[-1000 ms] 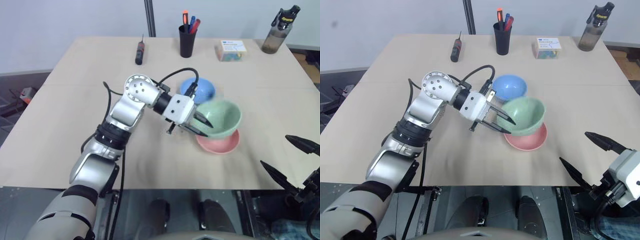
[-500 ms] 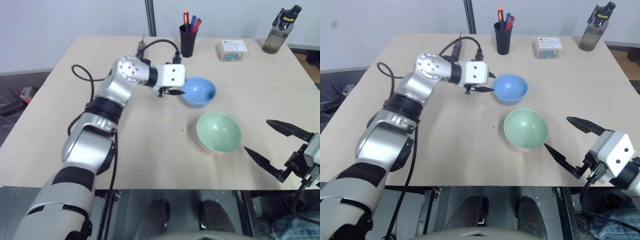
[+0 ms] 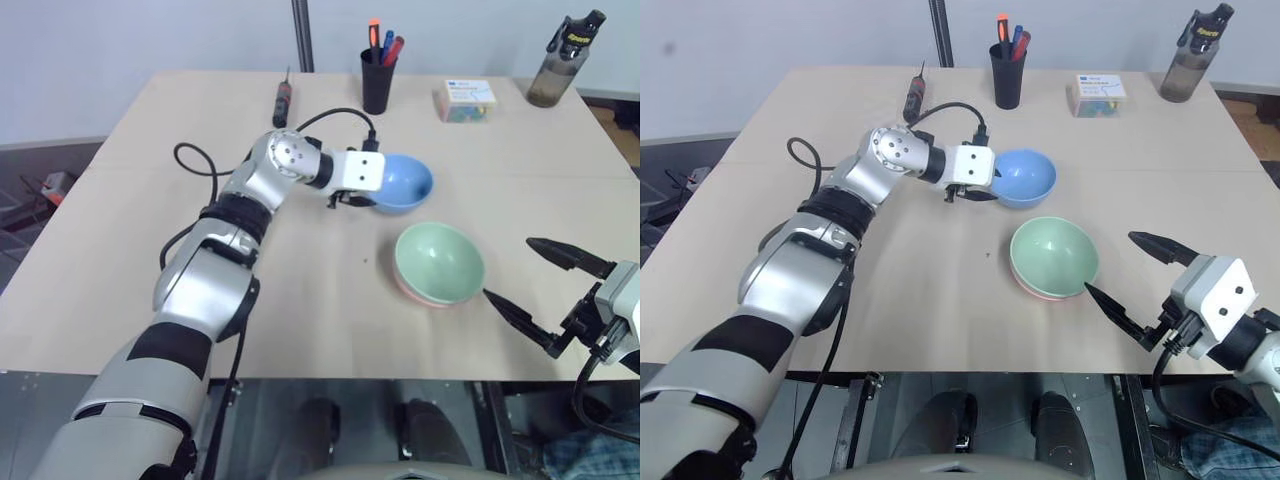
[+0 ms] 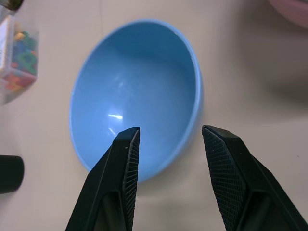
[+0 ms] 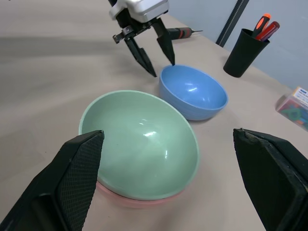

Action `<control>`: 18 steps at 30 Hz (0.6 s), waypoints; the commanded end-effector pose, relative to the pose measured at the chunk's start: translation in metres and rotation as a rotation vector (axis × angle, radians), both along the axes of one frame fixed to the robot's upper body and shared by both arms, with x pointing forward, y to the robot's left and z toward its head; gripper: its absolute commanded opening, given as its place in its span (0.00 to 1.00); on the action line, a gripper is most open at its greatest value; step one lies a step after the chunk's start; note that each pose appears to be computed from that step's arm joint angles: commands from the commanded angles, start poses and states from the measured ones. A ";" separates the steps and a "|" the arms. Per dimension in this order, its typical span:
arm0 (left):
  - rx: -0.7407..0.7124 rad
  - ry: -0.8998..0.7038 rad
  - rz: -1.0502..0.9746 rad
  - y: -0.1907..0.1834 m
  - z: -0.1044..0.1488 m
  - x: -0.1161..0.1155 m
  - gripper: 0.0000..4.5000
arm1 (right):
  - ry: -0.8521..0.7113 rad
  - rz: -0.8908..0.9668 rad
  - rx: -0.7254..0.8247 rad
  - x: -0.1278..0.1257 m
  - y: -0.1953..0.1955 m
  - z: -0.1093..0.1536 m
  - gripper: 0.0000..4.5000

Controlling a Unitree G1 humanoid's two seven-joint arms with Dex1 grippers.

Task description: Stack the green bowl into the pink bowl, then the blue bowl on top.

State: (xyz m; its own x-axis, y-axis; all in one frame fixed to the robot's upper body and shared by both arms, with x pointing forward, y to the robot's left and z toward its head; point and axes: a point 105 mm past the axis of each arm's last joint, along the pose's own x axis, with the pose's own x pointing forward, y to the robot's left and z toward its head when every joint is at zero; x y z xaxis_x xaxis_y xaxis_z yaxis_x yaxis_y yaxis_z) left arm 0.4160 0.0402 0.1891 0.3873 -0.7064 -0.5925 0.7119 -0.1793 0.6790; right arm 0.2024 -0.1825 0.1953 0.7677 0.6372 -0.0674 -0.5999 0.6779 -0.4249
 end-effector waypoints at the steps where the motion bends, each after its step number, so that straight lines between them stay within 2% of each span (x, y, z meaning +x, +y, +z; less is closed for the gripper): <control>1: 0.028 -0.021 -0.059 -0.015 -0.003 -0.004 0.49 | -0.036 0.008 -0.013 -0.001 0.004 0.006 1.00; 4: 0.051 -0.032 -0.054 -0.017 -0.011 -0.002 0.31 | -0.041 0.005 -0.016 0.000 0.003 0.007 1.00; 6: 0.049 -0.040 -0.052 -0.018 -0.010 -0.001 0.09 | -0.042 0.002 -0.020 0.000 0.003 0.007 1.00; 7: 0.046 -0.041 -0.054 -0.019 -0.009 -0.001 0.02 | -0.043 0.001 -0.021 -0.001 0.003 0.007 1.00; 13: 0.020 -0.040 -0.103 -0.020 0.000 -0.007 0.02 | -0.038 -0.012 -0.021 -0.001 0.001 0.005 1.00; 16: -0.054 -0.001 -0.200 -0.026 0.019 -0.020 0.02 | -0.034 -0.023 -0.020 -0.001 -0.001 0.004 1.00; 18: -0.110 0.048 -0.314 -0.031 0.038 -0.038 0.02 | -0.026 -0.039 -0.017 -0.003 -0.005 0.003 1.00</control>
State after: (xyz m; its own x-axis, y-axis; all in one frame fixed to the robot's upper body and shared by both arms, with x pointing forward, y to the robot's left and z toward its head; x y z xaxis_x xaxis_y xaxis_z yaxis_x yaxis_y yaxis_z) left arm 0.3943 0.0200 0.1881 0.2040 -0.7757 -0.5973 0.7212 -0.2935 0.6275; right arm 0.2028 -0.1848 0.1905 0.7819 0.6178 -0.0833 -0.5884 0.6871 -0.4262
